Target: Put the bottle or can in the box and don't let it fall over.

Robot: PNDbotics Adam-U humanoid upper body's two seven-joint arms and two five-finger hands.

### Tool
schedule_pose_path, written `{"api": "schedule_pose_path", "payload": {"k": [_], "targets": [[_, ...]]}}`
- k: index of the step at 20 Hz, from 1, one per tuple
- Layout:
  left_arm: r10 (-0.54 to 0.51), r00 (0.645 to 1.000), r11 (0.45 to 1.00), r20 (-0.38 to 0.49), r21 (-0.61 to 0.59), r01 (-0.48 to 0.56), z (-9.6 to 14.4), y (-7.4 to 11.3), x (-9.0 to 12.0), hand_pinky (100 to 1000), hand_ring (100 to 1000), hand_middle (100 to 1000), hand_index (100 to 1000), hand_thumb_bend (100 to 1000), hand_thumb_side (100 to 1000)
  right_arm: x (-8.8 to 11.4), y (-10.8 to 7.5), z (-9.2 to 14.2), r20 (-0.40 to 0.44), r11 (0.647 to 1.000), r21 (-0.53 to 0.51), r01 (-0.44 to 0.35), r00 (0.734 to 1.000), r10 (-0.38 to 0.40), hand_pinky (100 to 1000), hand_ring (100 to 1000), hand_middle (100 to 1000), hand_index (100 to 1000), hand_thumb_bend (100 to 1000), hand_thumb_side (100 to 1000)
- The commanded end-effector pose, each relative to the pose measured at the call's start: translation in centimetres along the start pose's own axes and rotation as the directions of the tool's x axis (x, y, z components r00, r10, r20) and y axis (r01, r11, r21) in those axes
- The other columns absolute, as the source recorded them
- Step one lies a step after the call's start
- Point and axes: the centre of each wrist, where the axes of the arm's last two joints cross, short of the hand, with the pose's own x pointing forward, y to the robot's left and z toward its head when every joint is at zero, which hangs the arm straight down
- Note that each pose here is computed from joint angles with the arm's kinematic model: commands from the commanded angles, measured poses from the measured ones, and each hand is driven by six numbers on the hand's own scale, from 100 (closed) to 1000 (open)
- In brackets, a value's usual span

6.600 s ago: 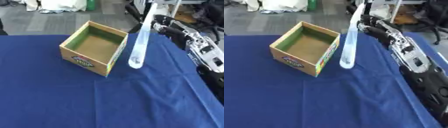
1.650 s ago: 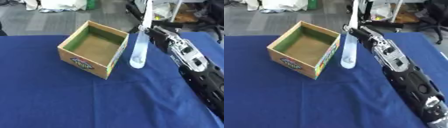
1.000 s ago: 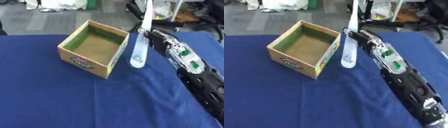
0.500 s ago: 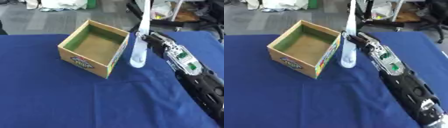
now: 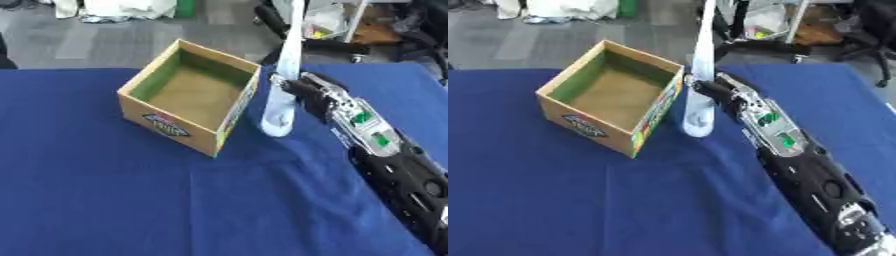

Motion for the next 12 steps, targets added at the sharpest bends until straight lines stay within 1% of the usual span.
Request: {"api": "schedule_pose_path", "payload": {"k": [1,6,9,10,12], "targets": [[-0.007,0.999,1.0,0.032,-0.022,0.008,-0.6,-0.2,0.8,916,1000,1000,780,416,634,0.4,-0.4,-0.1,0.022,1.0,-0.007,0.004,1.0,-0.004,1000,1000,1000,980,100,467],[-0.005,0.999,1.0,0.033,-0.023,0.006,-0.6,-0.2,0.8,916,1000,1000,780,415,634,-0.4,-0.2,-0.2,0.003,1.0,-0.011,0.01,1.0,-0.01,1000,1000,1000,973,100,475],[-0.005,0.999,1.0,0.032,-0.025,0.006,-0.6,-0.3,0.8,916,1000,1000,780,414,635,-1.0,0.0,-0.2,-0.016,1.0,-0.022,0.008,1.0,-0.009,1000,1000,1000,938,100,459],[-0.005,0.999,1.0,0.032,-0.025,0.006,-0.6,-0.3,0.8,916,1000,1000,780,414,635,-1.2,0.0,-0.3,-0.023,1.0,-0.029,0.01,1.0,-0.011,1000,1000,1000,925,100,445],[-0.005,0.999,1.0,0.032,-0.026,0.006,-0.6,-0.3,0.8,916,1000,1000,780,412,635,-1.6,0.0,-0.3,-0.034,0.999,-0.043,0.014,0.999,-0.015,1000,1000,1000,897,100,383]]}}
